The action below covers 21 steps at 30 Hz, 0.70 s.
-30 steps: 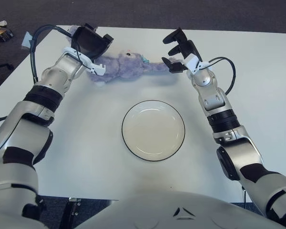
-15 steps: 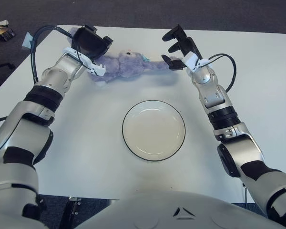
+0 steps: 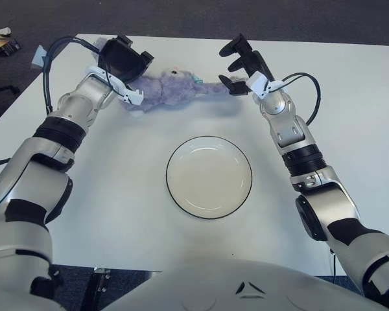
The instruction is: Put the doll into the plate.
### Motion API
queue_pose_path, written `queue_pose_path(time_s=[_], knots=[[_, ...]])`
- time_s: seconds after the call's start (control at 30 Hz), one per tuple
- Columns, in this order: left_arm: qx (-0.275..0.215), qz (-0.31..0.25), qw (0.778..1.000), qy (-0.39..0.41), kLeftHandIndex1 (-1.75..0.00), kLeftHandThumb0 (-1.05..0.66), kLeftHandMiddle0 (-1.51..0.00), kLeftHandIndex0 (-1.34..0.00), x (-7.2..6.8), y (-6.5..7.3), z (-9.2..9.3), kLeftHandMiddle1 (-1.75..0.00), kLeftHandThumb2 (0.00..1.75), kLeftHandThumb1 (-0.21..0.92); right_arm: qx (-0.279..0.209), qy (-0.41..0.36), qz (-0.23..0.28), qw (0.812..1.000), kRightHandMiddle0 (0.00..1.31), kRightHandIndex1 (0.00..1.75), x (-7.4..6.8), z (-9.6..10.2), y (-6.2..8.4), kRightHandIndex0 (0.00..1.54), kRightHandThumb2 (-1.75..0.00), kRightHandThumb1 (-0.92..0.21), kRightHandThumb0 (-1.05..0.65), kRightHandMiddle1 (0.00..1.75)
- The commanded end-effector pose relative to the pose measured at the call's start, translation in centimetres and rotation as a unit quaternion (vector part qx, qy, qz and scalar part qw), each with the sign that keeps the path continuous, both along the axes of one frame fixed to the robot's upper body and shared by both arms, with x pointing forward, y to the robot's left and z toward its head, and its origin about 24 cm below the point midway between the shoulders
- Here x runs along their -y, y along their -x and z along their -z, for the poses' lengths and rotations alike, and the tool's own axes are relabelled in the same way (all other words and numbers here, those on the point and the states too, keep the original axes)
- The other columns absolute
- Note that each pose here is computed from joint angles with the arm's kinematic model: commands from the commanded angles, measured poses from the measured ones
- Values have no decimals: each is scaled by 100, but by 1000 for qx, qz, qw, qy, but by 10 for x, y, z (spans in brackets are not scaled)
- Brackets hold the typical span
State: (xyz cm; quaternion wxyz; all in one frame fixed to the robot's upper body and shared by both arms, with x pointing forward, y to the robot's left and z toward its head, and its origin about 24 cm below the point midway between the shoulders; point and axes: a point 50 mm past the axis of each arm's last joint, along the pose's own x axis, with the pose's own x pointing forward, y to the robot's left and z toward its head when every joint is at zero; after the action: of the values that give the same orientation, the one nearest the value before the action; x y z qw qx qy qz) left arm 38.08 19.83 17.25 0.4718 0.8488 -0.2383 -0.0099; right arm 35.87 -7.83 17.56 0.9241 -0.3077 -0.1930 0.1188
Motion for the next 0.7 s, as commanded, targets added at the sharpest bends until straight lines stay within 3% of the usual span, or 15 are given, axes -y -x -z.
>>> queue_pose_path(time_s=[0.0,0.4,0.53,0.67], knots=[[7,16,1000,-3,-175,0,-91,-76,3,0,-2,-131,152,1,7,7,2,1000,1,119,-1,-6,-3,23,-86,-59,-61,133],[15,36,999,9,-175,0,-81,-78,11,4,-4,-136,149,6,10,15,7,1000,1,118,0,-8,-6,24,-86,-58,-59,133],[23,47,998,20,-172,0,-71,-71,14,6,-4,-162,154,8,18,17,9,1000,1,119,1,-9,-7,28,-87,-58,-58,134],[30,58,997,29,-174,0,-67,-67,18,7,-4,-169,155,10,18,14,11,1000,1,121,1,-9,-7,32,-87,-58,-57,134]])
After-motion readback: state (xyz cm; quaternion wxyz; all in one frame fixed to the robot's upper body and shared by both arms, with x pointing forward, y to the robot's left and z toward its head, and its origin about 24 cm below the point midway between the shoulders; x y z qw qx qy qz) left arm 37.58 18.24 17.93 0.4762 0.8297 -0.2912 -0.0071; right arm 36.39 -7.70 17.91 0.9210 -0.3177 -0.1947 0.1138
